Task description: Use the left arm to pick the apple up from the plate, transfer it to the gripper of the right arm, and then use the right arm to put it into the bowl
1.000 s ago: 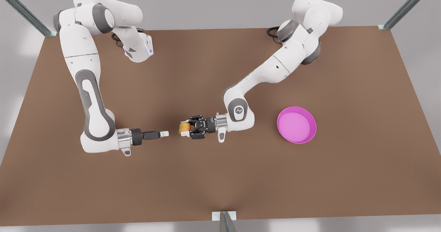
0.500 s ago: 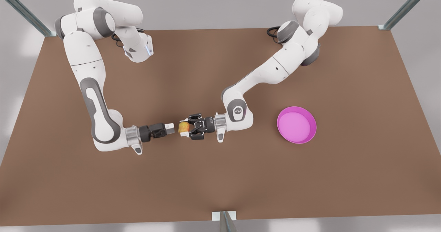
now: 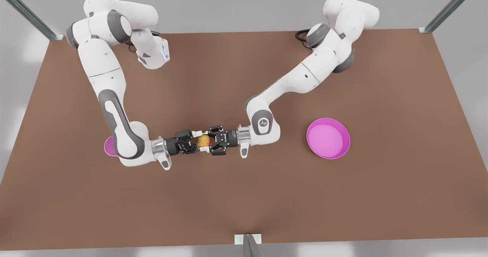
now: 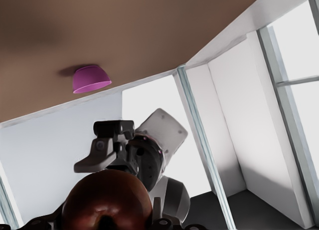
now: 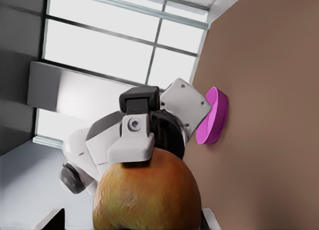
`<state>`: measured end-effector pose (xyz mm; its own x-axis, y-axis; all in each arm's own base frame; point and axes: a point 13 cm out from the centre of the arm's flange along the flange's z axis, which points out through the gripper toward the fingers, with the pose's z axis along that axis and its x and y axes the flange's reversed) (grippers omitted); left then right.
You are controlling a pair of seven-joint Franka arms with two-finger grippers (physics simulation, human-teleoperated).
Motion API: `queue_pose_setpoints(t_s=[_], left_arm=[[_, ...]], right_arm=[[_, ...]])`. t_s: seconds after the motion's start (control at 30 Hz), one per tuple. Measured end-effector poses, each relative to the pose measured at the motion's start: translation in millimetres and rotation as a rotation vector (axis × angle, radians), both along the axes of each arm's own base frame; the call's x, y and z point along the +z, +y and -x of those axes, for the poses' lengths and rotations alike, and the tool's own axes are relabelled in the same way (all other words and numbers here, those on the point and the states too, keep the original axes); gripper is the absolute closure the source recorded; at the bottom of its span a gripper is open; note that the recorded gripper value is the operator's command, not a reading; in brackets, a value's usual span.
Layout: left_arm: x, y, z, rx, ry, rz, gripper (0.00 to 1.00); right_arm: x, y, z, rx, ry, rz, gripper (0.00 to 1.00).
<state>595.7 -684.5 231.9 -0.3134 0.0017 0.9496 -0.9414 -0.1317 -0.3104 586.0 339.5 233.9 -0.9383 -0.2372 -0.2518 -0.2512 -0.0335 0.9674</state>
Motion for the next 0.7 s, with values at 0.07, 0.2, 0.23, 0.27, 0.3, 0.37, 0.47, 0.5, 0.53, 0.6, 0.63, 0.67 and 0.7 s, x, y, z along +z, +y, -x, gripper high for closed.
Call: queue_pose_setpoints(t_s=[0.07, 0.2, 0.23, 0.27, 0.3, 0.37, 0.47, 0.5, 0.53, 0.6, 0.63, 0.67, 0.7], left_arm=[[-0.2, 0.1, 0.0, 0.000, 0.004, 0.000, 0.31], [-0.4, 0.1, 0.0, -0.001, 0.011, 0.000, 0.31], [-0.6, 0.1, 0.0, -0.001, 0.012, 0.000, 0.31], [-0.7, 0.2, 0.0, -0.001, 0.013, 0.000, 0.31], [-0.6, 0.0, 0.3, -0.002, 0.015, 0.000, 0.31], [-0.4, -0.5, 0.8, -0.003, 0.017, 0.001, 0.31], [-0.4, -0.6, 0.9, -0.004, 0.019, 0.001, 0.31], [-0.6, -0.3, 0.7, -0.004, 0.019, 0.000, 0.31], [-0.8, -0.5, 0.9, -0.004, 0.020, 0.000, 0.30], [-1.0, -0.5, 0.8, -0.004, 0.021, 0.001, 0.25], [-1.1, -0.3, 0.7, -0.003, 0.021, 0.001, 0.16], [-1.1, -0.3, 0.6, -0.002, 0.021, 0.001, 0.00], [-1.1, 0.0, 0.1, 0.000, 0.020, 0.002, 0.00]], right_arm=[[0.5, 6.3, 0.7, -0.002, -0.022, -0.012, 0.00], [0.6, 12.7, 0.9, -0.008, -0.060, -0.029, 0.00], [0.4, 13.2, 0.8, -0.009, -0.069, -0.031, 0.00], [0.2, 13.9, 0.7, -0.010, -0.077, -0.034, 0.01], [0.1, 14.4, 0.6, -0.010, -0.085, -0.036, 0.08], [-0.2, 15.1, 0.4, -0.012, -0.101, -0.039, 0.16], [-1.2, 15.1, -0.1, -0.014, -0.120, -0.042, 0.28], [-1.7, 15.4, -0.1, -0.015, -0.126, -0.043, 0.30], [-1.8, 15.7, -0.2, -0.015, -0.132, -0.044, 0.31], [-1.8, 16.0, -0.4, -0.015, -0.143, -0.046, 0.31], [-1.7, 16.2, -0.5, -0.016, -0.148, -0.047, 0.31], [-1.4, 17.3, -0.1, -0.014, -0.153, -0.048, 0.31], [-0.8, 18.1, 0.0, -0.014, -0.158, -0.049, 0.31]])
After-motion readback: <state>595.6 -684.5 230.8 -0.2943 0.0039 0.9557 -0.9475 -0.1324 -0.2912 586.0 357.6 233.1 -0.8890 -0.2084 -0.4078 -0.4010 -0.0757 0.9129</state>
